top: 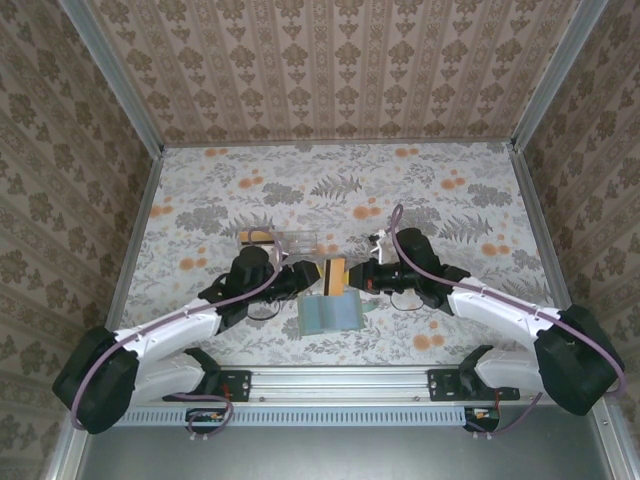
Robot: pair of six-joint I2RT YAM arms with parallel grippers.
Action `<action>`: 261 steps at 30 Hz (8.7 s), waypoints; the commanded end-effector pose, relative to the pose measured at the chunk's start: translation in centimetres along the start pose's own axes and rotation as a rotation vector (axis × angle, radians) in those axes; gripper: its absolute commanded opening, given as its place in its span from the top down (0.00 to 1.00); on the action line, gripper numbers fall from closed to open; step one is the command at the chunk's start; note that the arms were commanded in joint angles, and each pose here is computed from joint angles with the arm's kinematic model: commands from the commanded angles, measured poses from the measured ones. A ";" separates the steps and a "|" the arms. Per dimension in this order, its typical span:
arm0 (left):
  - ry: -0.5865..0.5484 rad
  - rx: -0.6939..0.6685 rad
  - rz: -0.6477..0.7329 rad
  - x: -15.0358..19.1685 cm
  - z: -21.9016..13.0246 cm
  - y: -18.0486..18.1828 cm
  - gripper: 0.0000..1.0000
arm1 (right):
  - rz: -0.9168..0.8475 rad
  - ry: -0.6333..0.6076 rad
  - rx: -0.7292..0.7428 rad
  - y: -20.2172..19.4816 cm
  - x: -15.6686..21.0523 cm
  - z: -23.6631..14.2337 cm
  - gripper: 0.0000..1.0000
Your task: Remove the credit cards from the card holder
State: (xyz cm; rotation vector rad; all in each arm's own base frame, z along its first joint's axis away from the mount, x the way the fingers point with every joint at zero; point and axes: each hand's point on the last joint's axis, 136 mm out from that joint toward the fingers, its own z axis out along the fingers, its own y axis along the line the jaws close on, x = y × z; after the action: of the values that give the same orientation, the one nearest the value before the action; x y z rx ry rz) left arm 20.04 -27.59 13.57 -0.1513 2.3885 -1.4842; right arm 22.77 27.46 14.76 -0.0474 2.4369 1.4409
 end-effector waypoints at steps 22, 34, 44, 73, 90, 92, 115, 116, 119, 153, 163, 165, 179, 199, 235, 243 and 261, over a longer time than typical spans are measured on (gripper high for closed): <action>0.006 0.131 0.042 -1.1 0.0 -4.3 1.00 | 0.008 0.044 -0.055 0.5 -0.4 1.2 1.00; -0.028 -0.028 0.160 -2.6 -3.7 -3.1 1.00 | -0.028 0.009 0.062 -0.9 -1.6 -0.7 0.16; -0.071 -0.337 0.503 -6.1 -9.1 -2.1 1.00 | -0.118 -0.027 0.123 -0.1 -3.6 -1.9 0.00; 0.230 -0.646 1.915 -12.1 -9.9 -0.3 1.00 | -0.131 -0.096 0.156 -0.4 -7.4 -3.8 0.00; 0.360 -0.616 1.894 -11.3 -9.3 4.1 1.00 | -0.097 -0.089 0.170 -1.4 -8.0 -3.2 0.00; 0.368 -0.622 1.893 -11.5 -9.2 4.5 1.00 | -0.095 -0.085 0.168 -1.5 -8.1 -3.1 0.00; 0.362 -0.644 1.872 -13.4 -8.1 6.1 1.00 | -0.076 -0.077 0.153 -2.0 -8.5 -2.5 0.00; 0.364 -0.643 1.874 -13.4 -8.1 6.1 1.00 | -0.073 -0.076 0.153 -2.0 -8.5 -2.4 0.00; 0.370 -0.638 1.882 -13.4 -8.2 5.9 1.00 | -0.072 -0.077 0.152 -2.0 -8.6 -2.4 0.00; 0.415 -0.641 2.000 -13.8 -8.2 6.6 0.79 | -0.051 -0.085 0.152 -2.6 -8.8 -2.4 0.00; 0.392 -0.677 1.973 -15.1 -7.8 7.2 0.71 | -0.032 -0.068 0.151 -3.2 -8.9 -1.8 0.00; 0.382 -0.689 1.968 -15.5 -7.7 7.3 0.71 | -0.032 -0.068 0.151 -3.3 -8.8 -1.8 0.00; 0.332 -0.743 1.942 -17.2 -7.8 6.7 0.71 | -0.016 -0.068 0.148 -3.6 -8.6 -1.8 0.00; 0.180 -0.731 1.883 -16.3 -10.3 2.8 0.39 | -0.012 -0.064 0.132 -3.0 -8.3 -2.0 0.00; -0.258 -0.468 0.148 -3.9 -11.0 5.2 0.34 | -0.178 0.090 0.528 -8.9 2.4 0.0 0.52; -0.188 -0.549 0.175 0.4 -7.5 6.6 0.42 | -0.216 0.119 0.592 -10.2 4.0 0.3 0.63; -0.033 -0.598 0.165 4.3 -2.7 9.3 0.53 | -0.264 0.198 0.683 -12.0 6.4 2.4 0.73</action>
State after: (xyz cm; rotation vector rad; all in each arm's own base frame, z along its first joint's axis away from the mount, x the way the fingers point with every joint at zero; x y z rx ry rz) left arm 15.97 -21.33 5.71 -0.0941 2.6684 -0.6022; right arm 19.38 24.39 1.96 -0.3698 2.8072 0.5072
